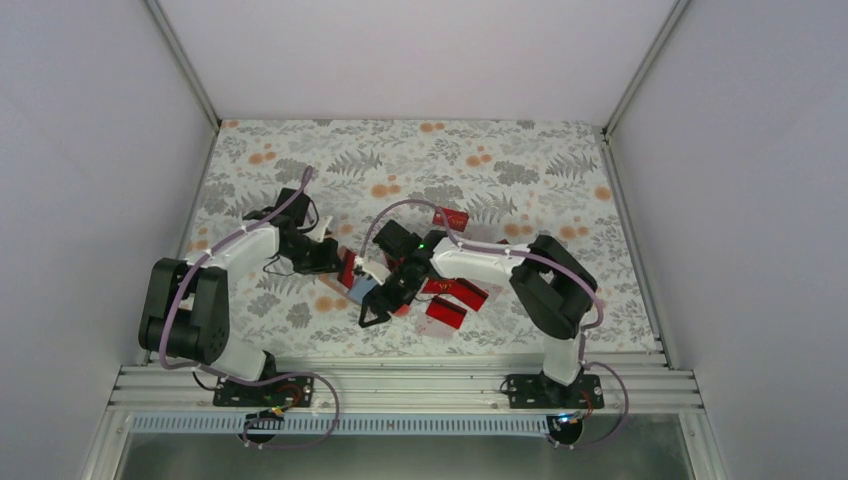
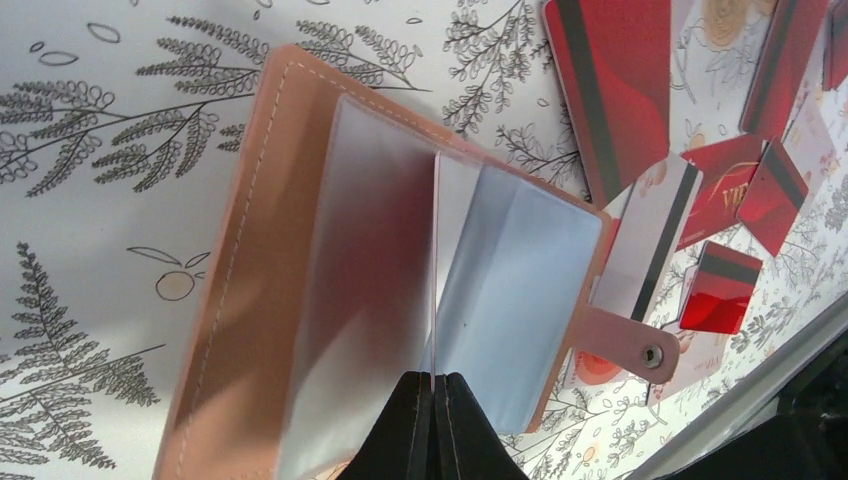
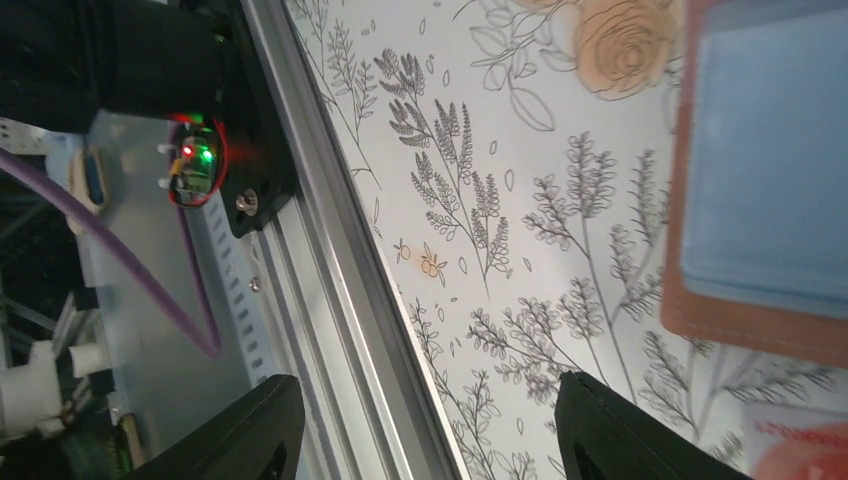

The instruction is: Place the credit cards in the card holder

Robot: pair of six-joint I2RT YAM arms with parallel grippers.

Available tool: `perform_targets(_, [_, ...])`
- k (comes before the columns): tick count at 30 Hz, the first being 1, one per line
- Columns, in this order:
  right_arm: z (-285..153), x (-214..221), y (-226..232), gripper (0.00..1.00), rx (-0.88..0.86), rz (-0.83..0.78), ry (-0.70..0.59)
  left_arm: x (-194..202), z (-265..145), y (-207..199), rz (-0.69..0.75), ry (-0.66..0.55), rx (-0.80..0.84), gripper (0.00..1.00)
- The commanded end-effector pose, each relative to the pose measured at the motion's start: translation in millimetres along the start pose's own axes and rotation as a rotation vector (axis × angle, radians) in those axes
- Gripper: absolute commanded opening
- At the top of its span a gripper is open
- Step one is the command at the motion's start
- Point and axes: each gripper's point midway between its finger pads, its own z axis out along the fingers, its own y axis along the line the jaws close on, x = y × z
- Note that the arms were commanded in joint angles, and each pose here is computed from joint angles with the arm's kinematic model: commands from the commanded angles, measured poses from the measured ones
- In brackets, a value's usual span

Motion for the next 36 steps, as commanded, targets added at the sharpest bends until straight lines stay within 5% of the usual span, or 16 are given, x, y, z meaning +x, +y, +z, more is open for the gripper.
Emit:
perform_targets(1, [29.2, -3.7, 0.4, 0.64, 0.068, -0.105, 0.02, 2.2, -2.3, 5.3, -0.031, -0.013, -0.027, 0.02])
perform_targets(10, [58.6, -13.4, -33.4, 0.6, 0.236, -0.092, 0.014, 0.1, -2.9, 1.2, -0.027, -0.009, -0.007, 0.02])
perform_targets(20, [29.6, -2.7, -88.3, 0.59, 0.449, 0.0, -0.009, 0.9, -4.4, -5.3, -0.023, -0.014, 0.026, 0.02])
perform_targets(28, [17.4, -1.1, -104.3, 0.58, 0.46, 0.025, -0.009, 0.8, -2.7, -10.6, -0.031, -0.028, 0.068, 0.02])
perform_targets(36, [5.4, -0.2, -60.0, 0.61, 0.27, -0.031, -0.052, -10.7, 1.6, -16.2, -0.018, -0.06, 0.113, 0.02])
